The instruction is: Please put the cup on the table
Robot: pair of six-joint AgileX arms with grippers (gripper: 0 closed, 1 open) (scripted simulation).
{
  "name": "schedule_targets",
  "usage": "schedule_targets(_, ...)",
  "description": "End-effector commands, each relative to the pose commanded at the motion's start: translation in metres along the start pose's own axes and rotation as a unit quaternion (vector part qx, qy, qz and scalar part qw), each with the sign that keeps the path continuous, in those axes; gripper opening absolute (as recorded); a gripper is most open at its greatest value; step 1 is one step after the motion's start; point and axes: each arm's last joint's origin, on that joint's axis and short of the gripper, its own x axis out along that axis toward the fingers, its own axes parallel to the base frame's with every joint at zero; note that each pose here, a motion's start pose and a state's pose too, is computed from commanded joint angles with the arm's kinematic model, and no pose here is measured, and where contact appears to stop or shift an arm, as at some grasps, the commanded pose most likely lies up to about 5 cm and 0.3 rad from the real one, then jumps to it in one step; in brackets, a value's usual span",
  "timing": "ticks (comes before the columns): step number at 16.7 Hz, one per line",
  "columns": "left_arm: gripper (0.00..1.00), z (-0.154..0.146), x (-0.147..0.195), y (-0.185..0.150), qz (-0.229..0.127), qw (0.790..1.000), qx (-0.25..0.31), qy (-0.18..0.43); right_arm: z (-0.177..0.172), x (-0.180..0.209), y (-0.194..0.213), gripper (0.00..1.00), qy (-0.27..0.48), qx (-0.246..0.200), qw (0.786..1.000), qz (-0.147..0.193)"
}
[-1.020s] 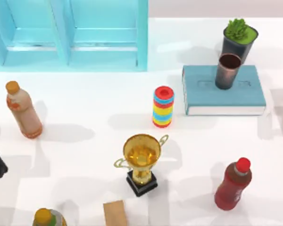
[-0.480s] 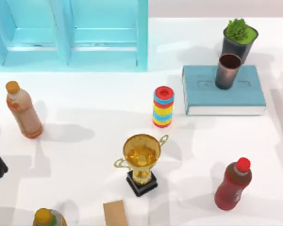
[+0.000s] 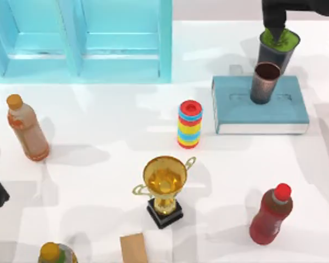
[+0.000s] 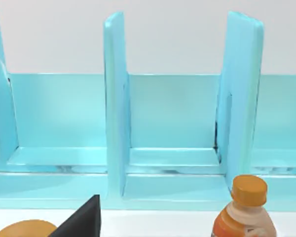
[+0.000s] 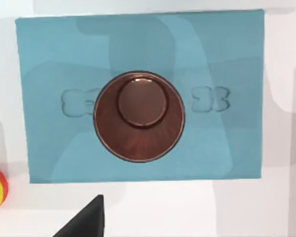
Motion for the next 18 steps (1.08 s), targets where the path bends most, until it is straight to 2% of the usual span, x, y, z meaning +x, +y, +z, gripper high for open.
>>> schedule_targets(3,1.00,0.000,0.000,0.000,0.000,1.000,0.000,0.000,0.005,0.014,0.012,1.00,0.018,-0.006,1.000,-0.003)
schedule_targets(10,1.00,0.000,0.000,0.000,0.000,1.000,0.000,0.000,0.006,0.019,0.011,1.00,0.019,-0.006,1.000,-0.003)
schedule_targets(18,1.00,0.000,0.000,0.000,0.000,1.000,0.000,0.000,0.003,0.106,0.012,1.00,0.017,-0.007,1.000,-0.003)
